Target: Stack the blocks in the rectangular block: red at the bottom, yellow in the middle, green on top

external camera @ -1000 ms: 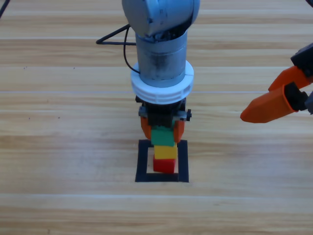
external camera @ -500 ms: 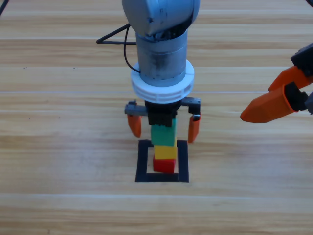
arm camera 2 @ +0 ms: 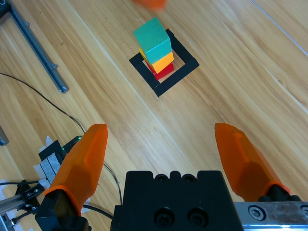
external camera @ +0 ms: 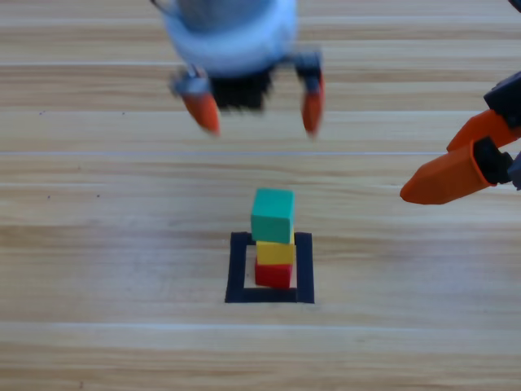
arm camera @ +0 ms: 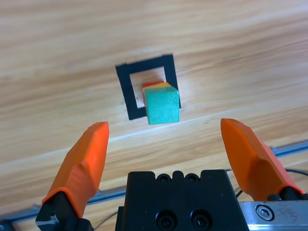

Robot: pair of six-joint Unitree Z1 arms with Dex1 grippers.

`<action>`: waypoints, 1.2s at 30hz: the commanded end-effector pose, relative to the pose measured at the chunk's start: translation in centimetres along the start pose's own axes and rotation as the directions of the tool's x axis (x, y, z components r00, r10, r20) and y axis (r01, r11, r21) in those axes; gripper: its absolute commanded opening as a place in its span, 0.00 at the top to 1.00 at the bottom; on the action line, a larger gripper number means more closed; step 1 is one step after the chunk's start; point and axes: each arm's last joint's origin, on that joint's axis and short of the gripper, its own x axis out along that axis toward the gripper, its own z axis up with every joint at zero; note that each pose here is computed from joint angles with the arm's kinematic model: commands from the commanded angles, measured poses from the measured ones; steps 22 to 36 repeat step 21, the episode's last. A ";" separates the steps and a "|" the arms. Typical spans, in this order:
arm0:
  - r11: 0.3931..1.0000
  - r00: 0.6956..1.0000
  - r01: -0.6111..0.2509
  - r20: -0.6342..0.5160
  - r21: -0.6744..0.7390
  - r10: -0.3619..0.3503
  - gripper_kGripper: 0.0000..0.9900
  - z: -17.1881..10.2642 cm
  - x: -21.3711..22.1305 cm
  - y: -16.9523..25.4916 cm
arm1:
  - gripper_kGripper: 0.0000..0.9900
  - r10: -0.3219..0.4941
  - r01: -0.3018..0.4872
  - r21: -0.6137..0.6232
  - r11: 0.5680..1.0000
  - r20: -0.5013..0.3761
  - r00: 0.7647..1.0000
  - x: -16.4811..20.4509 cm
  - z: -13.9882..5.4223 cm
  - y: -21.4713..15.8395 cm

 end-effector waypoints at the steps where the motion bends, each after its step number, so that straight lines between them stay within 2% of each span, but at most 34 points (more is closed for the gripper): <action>1: 0.992 0.987 0.072 0.134 0.102 -0.085 0.00 -3.2 -5.8 3.4 | 0.01 -0.019 0.019 0.018 1.000 -0.033 0.999 1.1 -0.5 -1.1; 6: 0.944 0.945 0.210 0.195 0.255 -0.263 0.00 -8.6 -4.1 8.0 | 0.01 -0.019 0.019 0.019 1.000 -0.034 0.999 1.2 -0.4 -1.1; 12: 0.931 0.953 0.198 0.161 0.306 -0.255 0.00 -7.8 -2.0 6.6 | 0.01 -0.019 0.019 0.018 1.000 -0.037 0.999 1.3 -0.4 -1.1; 36: 0.931 0.951 0.200 0.167 0.306 -0.259 0.00 -8.3 -2.6 7.3 | 0.01 -0.020 0.021 0.018 1.000 -0.039 0.999 1.4 -0.4 -1.2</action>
